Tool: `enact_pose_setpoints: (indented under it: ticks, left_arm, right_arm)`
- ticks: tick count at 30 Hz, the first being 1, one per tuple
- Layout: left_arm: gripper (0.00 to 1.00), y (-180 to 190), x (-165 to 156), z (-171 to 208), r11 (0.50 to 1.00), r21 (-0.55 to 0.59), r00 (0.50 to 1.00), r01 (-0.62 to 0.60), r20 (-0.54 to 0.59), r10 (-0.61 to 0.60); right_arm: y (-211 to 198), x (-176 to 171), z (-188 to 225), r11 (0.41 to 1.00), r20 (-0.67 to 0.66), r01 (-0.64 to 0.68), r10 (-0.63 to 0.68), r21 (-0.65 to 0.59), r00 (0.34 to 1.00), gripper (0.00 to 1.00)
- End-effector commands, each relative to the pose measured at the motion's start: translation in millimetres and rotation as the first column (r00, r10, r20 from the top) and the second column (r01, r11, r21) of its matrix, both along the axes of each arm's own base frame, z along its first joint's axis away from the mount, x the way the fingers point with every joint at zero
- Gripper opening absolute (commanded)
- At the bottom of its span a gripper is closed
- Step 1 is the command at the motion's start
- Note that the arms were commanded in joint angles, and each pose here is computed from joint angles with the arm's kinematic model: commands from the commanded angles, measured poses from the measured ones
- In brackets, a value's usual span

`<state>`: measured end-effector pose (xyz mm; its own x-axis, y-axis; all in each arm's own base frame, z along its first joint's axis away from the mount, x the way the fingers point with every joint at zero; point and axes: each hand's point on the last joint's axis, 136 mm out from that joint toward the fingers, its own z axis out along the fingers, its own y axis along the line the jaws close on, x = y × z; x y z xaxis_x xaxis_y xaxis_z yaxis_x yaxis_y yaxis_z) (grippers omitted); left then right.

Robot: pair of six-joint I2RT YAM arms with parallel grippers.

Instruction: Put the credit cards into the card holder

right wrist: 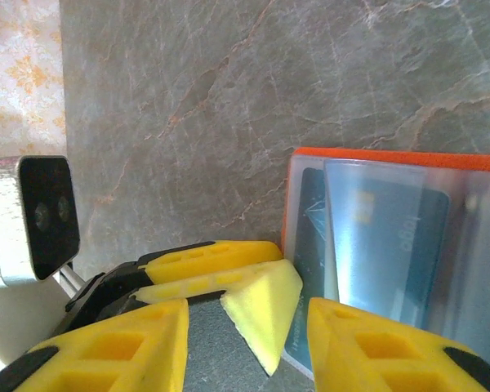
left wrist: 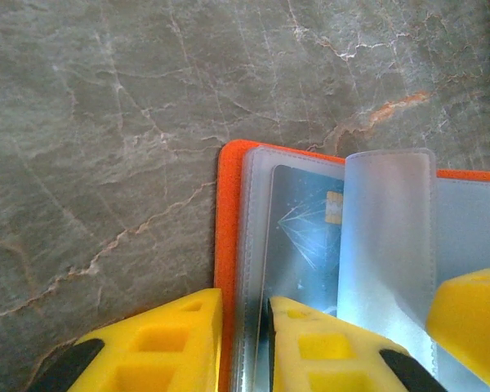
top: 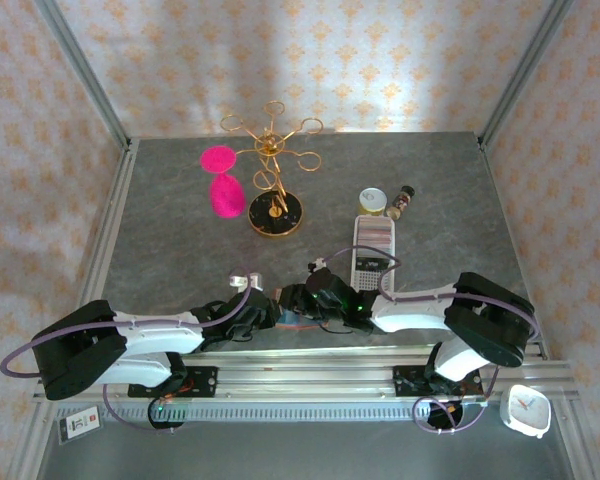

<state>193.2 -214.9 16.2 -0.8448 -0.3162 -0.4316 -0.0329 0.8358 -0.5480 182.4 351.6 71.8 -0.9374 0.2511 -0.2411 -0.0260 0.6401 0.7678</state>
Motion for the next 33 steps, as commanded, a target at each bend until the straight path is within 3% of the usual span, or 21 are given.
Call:
enact_pose_setpoints:
  ticks: [1, 12, 23, 29, 33]
  left_arm:
    - [0.21, 15.8, -43.6, -38.7, 0.994, 0.076, 0.981, 0.077, -0.184, -0.061]
    - [0.21, 19.2, -44.2, -37.8, 0.995, 0.081, 0.982, 0.064, -0.184, -0.048]
    - [0.21, 18.6, -42.2, -27.9, 0.997, 0.062, 0.985, 0.052, -0.168, -0.041]
    - [0.24, 22.0, -38.3, -21.4, 0.996, 0.075, 0.99, 0.043, -0.139, -0.032]
    - [0.25, 21.8, -35.4, -17.4, 0.994, 0.096, 0.991, 0.047, -0.13, -0.034]
  right_arm:
    - [10.3, 2.9, 14.3, 0.998, 0.016, 0.005, -0.006, 0.069, 1.0, 0.43]
    - [18.2, 4.8, 32.7, 0.989, 0.036, 0.0, -0.006, 0.148, 0.999, 0.45]
    - [-10.2, 23.8, 56.6, 0.998, 0.206, 0.062, -0.058, -0.014, 0.977, 0.45]
    - [-49.0, 42.6, 106.0, 0.975, 0.463, 0.128, -0.03, -0.181, 0.886, 0.42]
    - [-78.9, 48.0, 149.1, 0.939, 0.671, 0.162, 0.091, -0.305, 0.736, 0.42]
